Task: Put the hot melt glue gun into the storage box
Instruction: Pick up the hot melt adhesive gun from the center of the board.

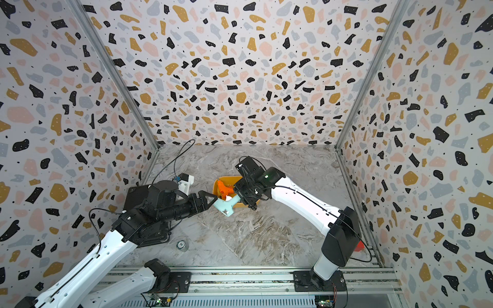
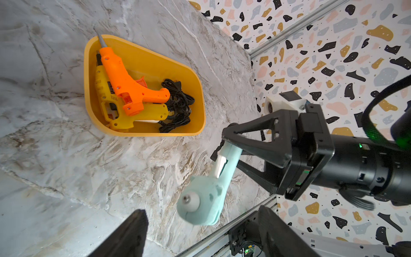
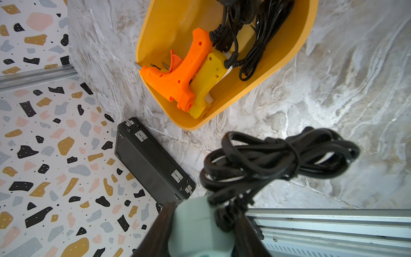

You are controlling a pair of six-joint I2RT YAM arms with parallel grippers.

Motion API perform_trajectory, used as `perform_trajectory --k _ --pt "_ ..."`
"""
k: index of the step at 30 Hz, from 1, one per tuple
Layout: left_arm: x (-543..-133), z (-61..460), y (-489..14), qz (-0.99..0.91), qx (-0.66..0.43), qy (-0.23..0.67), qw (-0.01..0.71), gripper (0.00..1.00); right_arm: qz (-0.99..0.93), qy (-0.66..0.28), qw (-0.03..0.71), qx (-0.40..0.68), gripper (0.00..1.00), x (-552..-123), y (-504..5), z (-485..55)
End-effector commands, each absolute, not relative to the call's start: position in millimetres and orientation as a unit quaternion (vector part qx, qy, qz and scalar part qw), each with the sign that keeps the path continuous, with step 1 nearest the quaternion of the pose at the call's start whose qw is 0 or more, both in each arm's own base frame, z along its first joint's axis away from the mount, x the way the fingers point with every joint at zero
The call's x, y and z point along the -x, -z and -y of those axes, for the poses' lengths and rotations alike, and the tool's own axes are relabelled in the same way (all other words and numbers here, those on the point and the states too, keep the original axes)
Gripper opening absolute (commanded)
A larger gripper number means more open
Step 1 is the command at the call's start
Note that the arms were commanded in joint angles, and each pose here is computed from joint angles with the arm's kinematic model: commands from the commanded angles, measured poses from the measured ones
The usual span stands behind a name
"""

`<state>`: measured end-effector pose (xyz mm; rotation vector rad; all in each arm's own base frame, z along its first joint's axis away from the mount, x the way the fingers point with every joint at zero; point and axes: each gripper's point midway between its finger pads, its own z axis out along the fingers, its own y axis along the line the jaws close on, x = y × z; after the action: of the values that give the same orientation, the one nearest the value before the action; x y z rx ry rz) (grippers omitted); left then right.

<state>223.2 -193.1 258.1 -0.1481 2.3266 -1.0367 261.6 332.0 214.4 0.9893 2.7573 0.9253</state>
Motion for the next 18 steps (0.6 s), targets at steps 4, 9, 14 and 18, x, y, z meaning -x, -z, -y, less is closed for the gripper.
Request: perform_trajectory --k 4,9,14,18 --pt "-228 205 -263 -0.861 0.057 0.415 0.29 0.72 -0.889 -0.326 0.053 -0.318 0.0 -267 -236 -342" --pt "-227 207 -247 -0.868 0.065 0.41 0.274 0.7 -0.886 -0.331 0.07 -0.316 0.0 -271 -241 -343" --pt "-226 204 -235 -0.876 0.077 0.399 0.261 0.7 -0.876 -0.345 0.089 -0.325 0.0 -278 -249 -343" --pt "-232 204 -238 -0.875 0.081 0.396 0.267 0.69 -0.875 -0.357 0.08 -0.317 0.0 -277 -252 -353"
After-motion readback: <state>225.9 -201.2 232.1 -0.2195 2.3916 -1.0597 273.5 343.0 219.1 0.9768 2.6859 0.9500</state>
